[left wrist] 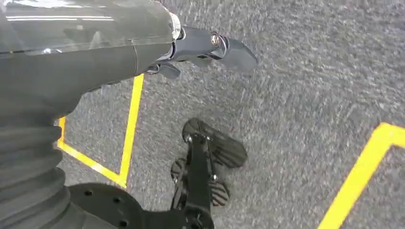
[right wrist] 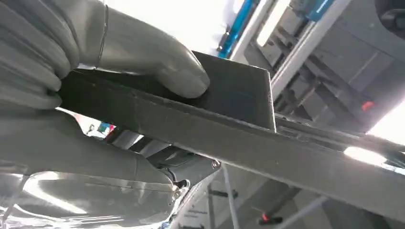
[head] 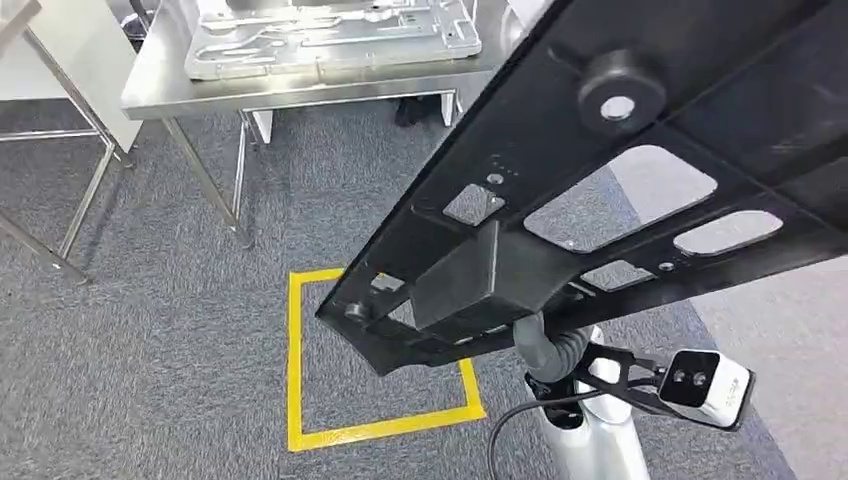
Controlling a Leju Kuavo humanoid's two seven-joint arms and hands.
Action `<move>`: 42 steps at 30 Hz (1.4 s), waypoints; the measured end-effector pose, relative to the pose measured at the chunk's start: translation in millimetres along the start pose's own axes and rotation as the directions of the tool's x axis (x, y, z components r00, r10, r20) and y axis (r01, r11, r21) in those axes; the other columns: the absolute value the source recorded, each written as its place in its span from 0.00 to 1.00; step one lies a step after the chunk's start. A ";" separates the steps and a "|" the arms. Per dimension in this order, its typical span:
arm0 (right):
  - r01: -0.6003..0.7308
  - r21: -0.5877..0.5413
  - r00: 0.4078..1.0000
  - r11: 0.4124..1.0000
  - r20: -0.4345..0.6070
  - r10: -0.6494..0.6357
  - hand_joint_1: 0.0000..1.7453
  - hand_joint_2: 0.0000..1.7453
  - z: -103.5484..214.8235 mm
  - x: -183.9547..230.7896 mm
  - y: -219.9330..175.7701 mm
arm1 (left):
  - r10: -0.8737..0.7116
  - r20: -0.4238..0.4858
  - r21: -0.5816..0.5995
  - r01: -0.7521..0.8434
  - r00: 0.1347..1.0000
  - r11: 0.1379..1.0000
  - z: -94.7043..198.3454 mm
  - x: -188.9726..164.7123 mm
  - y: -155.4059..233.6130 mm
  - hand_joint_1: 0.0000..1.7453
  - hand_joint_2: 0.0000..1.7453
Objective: Take the parts from the cabinet and place them on the table.
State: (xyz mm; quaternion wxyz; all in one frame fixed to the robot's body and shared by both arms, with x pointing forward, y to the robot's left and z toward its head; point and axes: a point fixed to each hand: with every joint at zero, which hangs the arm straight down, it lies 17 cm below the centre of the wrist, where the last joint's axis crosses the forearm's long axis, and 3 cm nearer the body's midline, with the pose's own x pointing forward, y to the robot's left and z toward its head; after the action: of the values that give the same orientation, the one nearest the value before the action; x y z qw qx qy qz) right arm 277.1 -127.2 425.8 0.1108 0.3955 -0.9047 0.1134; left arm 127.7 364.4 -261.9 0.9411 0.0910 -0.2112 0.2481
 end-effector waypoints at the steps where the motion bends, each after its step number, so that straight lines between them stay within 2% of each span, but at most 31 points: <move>1: -0.002 0.000 1.000 1.000 0.000 0.002 1.00 1.00 0.0 0.3 -0.2 | 0.000 0.000 -0.003 0.000 1.000 1.000 0.2 -0.1 -1.0 0.00 1.00; 42: -0.025 -0.023 1.000 0.999 0.004 0.025 1.00 1.00 2.3 4.3 -7.4 | -0.003 -0.001 0.007 0.003 1.000 1.000 0.7 -3.9 6.3 0.00 1.00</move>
State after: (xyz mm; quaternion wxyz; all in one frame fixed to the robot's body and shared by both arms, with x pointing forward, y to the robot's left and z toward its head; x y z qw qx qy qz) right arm 279.5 -135.7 425.8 0.1119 0.3832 -0.9110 0.1033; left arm 121.2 367.9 -262.6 0.9412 0.0944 -0.2098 0.2474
